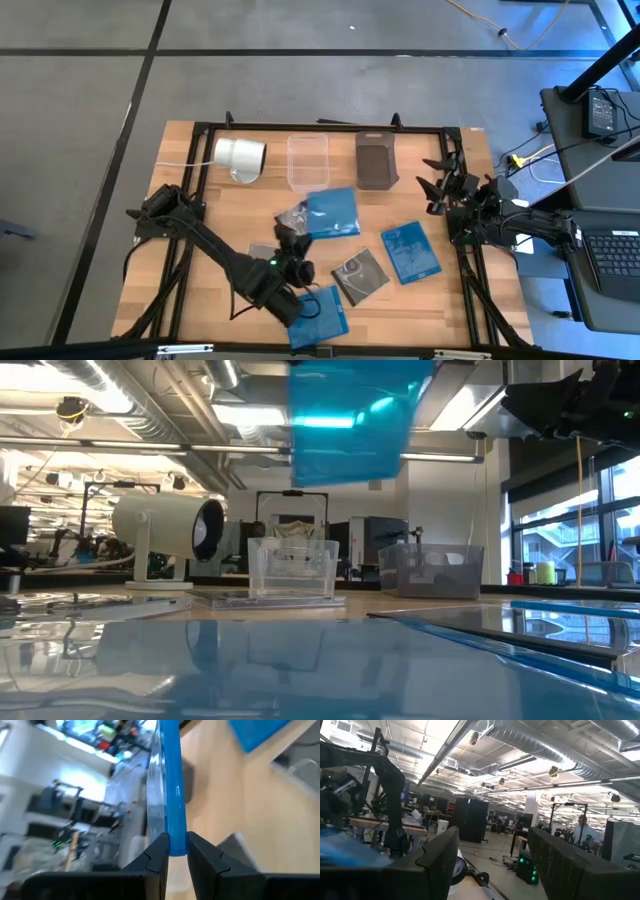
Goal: Pick & place jewel cases by type
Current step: Put the top left blue cd case into the gray bin
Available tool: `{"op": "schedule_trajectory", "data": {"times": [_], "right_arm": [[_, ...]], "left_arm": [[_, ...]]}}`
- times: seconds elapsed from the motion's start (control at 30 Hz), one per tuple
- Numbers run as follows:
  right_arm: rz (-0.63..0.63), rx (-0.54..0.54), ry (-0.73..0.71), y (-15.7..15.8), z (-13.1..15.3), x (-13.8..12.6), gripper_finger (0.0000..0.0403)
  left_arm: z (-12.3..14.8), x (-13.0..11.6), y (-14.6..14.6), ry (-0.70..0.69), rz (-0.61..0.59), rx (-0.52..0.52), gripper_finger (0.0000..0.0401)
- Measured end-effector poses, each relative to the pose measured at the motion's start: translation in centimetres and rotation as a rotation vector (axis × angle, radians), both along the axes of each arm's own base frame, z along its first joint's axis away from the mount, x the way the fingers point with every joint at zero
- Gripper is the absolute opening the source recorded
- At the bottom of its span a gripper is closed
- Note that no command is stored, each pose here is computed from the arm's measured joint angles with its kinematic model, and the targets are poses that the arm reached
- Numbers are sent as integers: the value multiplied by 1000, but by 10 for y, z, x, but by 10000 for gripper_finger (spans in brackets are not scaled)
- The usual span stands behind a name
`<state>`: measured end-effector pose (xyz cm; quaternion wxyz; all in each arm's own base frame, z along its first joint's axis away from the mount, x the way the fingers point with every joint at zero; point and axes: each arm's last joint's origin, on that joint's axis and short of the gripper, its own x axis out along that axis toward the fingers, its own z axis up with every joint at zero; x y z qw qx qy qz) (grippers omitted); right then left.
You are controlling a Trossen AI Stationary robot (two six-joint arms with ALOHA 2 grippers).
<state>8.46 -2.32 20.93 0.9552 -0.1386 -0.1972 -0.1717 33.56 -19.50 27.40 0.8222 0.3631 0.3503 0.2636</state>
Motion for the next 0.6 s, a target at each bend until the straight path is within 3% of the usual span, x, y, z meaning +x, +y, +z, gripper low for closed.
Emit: {"op": "schedule_trajectory", "data": {"times": [0.27, 0.4, 0.6], "right_arm": [[-4, -10, -10, 0, 1, 0, 242], [-24, -30, 6, 0, 0, 0, 242], [-148, -29, 65, -4, -4, 1, 242]], "left_arm": [[18, 46, 7, -5, -246, -2, 56], [32, 65, 14, -50, -433, -6, 56], [65, 67, 35, -126, -737, -94, 54]]}}
